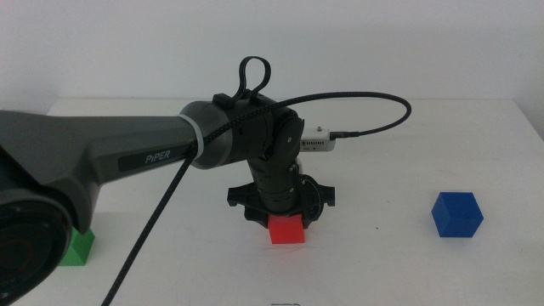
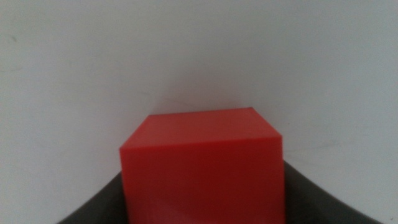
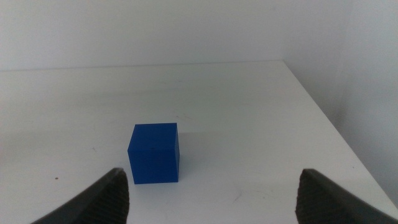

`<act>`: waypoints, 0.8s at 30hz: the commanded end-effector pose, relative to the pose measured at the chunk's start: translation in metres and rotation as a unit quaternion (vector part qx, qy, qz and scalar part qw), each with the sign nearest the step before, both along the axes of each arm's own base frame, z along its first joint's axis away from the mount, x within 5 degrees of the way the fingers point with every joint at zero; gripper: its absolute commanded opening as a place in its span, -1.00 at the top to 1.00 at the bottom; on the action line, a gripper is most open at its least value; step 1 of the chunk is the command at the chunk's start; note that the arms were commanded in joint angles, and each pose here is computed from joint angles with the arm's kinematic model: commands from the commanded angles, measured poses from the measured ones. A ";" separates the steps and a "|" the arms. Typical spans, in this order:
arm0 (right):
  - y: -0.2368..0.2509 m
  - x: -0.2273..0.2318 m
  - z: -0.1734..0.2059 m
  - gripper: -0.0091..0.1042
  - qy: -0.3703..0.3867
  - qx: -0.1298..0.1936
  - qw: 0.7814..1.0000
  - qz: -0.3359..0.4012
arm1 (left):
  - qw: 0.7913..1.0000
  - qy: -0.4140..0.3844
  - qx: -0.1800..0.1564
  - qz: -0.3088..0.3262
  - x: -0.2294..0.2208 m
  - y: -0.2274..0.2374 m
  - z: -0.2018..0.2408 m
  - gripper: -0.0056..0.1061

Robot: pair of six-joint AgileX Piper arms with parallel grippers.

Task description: Stack red cubes first, then green, then blue cubes in a specific spot.

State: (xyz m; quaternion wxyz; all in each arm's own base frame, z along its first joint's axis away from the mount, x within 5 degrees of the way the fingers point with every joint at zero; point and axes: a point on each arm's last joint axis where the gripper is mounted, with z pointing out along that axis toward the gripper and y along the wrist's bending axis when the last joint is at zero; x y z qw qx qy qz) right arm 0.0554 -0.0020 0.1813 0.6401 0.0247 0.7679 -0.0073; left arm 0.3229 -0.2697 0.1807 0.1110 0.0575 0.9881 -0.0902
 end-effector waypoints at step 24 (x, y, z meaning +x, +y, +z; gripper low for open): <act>-0.001 -0.001 0.015 -0.82 -0.060 -0.012 0.998 -0.004 | 0.996 -0.027 0.085 0.006 -0.033 0.163 0.160 -0.78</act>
